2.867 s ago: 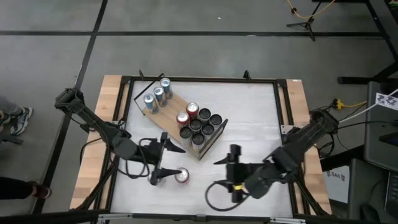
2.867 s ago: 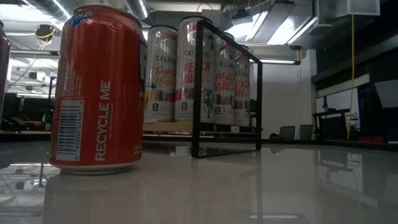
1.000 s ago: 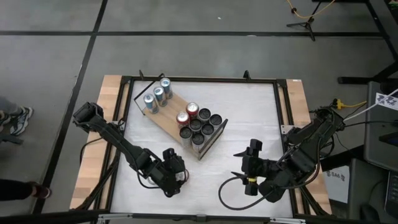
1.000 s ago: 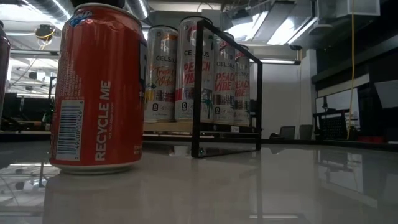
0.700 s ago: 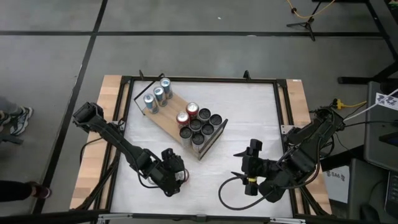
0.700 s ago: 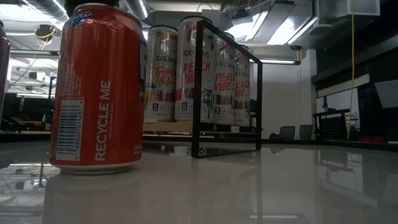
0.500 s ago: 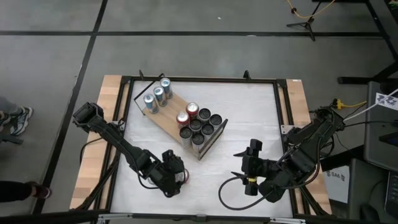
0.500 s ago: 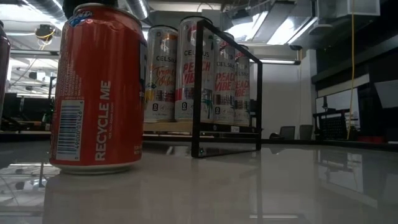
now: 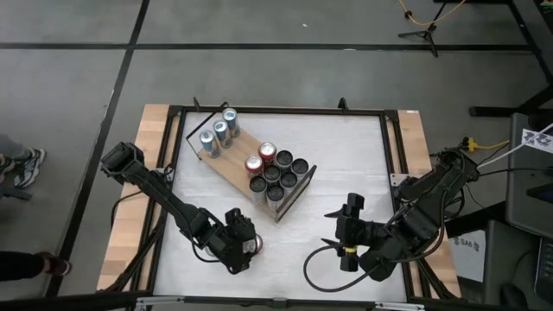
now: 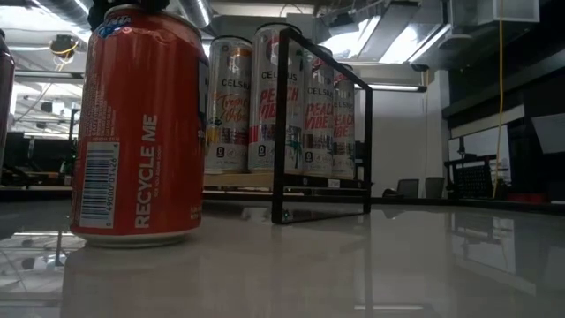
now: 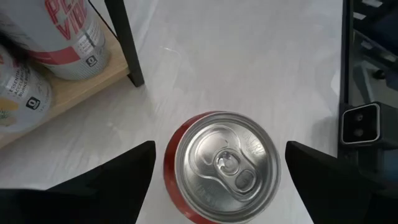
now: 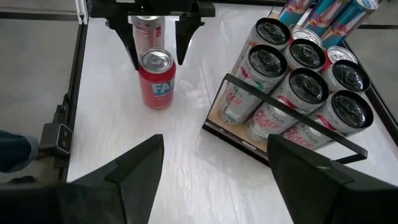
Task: Place canned beverage on shelf
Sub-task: Put the red soda can on the shelf aligned with the other red soda cans
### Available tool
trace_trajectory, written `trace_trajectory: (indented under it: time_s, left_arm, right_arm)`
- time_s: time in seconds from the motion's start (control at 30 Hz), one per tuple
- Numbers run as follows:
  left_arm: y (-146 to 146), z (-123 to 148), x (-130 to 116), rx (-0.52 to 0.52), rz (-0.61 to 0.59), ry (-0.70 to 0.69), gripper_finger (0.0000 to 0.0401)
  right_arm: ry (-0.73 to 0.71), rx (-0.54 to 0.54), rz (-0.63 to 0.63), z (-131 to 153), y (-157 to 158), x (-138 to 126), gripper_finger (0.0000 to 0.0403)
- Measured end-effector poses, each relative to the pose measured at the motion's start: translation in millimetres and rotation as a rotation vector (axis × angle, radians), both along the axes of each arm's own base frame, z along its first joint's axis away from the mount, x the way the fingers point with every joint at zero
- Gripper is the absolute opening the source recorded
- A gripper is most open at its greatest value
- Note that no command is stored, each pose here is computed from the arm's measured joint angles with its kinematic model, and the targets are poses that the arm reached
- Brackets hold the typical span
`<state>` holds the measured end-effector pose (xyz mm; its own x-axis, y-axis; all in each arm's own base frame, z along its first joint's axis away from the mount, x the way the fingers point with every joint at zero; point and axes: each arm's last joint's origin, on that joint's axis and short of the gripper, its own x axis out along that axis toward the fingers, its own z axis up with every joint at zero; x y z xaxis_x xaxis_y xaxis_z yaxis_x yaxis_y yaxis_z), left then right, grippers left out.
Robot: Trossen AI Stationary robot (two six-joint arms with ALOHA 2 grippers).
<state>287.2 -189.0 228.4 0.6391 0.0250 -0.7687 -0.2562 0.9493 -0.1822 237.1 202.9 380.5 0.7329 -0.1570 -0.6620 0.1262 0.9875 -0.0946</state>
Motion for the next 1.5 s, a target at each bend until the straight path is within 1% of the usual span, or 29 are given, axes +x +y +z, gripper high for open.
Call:
trace_trajectory:
  time_s: [0.17,0.77,1.07,1.17,1.4,1.5]
  left_arm:
    - [-0.9,0.6,0.5,-0.016,0.009,-0.009,0.0353]
    - [-0.9,0.6,0.5,-0.014,0.005,-0.008,0.0353]
    - [-2.4,-5.6,1.9,-0.014,-0.007,0.019,0.0350]
    - [-2.3,-5.6,1.9,-0.012,-0.006,0.018,0.0336]
    - [-2.6,-5.6,2.0,-0.017,-0.009,0.019,0.0283]
    - [-2.6,-5.5,2.0,-0.017,-0.010,0.019,0.0268]
  right_arm:
    - [0.000,0.000,0.000,0.0,0.0,0.0,0.0280]
    - [0.000,0.000,0.000,0.0,0.0,0.0,0.0280]
    - [0.001,-0.001,0.001,0.0,0.0,0.0,0.0280]
    - [0.001,-0.001,0.001,-0.1,0.0,0.0,0.0280]
    - [0.001,-0.001,0.001,0.0,0.0,0.0,0.0280]
    - [0.001,-0.001,0.001,-0.1,0.0,0.0,0.0280]
